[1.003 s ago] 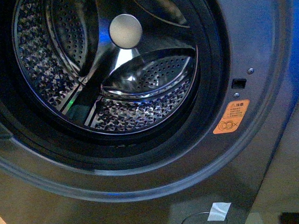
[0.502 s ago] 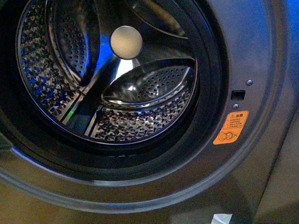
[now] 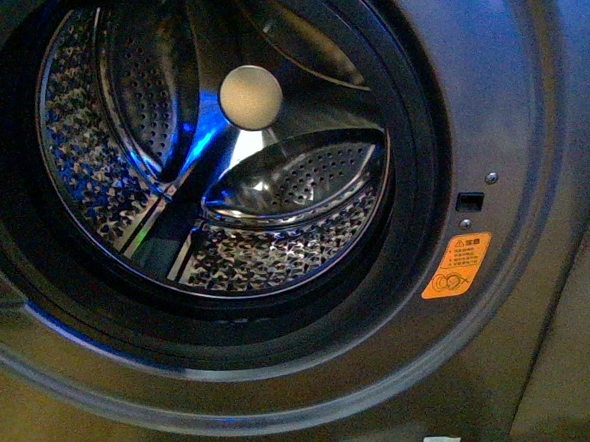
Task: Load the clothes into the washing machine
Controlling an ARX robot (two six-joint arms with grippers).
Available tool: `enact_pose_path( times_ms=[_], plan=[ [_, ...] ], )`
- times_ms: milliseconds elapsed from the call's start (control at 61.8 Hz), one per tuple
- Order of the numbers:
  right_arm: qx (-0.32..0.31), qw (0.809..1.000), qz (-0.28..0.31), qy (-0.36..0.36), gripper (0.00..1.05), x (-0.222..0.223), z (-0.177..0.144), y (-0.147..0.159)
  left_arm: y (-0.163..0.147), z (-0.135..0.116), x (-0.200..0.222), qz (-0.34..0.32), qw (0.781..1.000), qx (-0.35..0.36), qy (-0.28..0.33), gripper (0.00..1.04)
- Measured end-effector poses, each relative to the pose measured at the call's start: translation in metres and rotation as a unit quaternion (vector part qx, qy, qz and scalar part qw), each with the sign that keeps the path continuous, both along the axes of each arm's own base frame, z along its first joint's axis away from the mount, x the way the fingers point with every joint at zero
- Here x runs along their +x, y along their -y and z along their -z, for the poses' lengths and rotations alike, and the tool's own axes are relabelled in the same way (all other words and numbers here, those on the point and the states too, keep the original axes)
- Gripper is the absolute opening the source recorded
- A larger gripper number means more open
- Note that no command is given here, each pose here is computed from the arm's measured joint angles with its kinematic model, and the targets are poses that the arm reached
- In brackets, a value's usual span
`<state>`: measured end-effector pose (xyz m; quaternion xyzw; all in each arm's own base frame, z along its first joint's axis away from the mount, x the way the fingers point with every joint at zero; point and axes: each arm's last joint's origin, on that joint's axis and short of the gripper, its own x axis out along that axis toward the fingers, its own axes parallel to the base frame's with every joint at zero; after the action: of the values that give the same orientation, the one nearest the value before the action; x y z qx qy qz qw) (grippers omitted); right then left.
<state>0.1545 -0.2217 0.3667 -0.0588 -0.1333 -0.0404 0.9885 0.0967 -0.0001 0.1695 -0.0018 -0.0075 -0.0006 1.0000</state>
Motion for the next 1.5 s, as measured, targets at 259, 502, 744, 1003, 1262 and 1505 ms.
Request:
enact_pose_path(
  times_ms=[259, 502, 744, 1003, 1262, 1505],
  plan=[
    [0.008, 0.993, -0.113, 0.038, 0.03, 0.031, -0.112, -0.069, 0.000, 0.000, 0.000, 0.000, 1.000, 0.000, 0.000, 0.98],
    [0.085, 0.966, -0.245, -0.001, 0.03, 0.058, -0.156, -0.159, 0.000, 0.000, 0.000, 0.000, 1.000, 0.000, 0.000, 0.98],
    [0.094, 0.939, -0.330, -0.035, 0.03, 0.073, -0.178, -0.246, 0.000, 0.000, 0.000, 0.000, 1.000, 0.000, 0.000, 0.98],
    [0.084, 0.917, -0.382, -0.080, 0.03, 0.094, -0.169, -0.314, 0.000, 0.000, 0.000, 0.000, 1.000, 0.000, 0.000, 0.98],
    [0.058, 0.900, -0.425, -0.069, 0.03, 0.100, -0.170, -0.391, 0.000, 0.000, 0.000, 0.000, 1.000, 0.000, 0.000, 0.98],
    [0.022, 0.890, -0.447, -0.089, 0.03, 0.125, -0.140, -0.440, 0.000, 0.000, 0.000, 0.000, 1.000, 0.000, 0.000, 0.98]
  ],
)
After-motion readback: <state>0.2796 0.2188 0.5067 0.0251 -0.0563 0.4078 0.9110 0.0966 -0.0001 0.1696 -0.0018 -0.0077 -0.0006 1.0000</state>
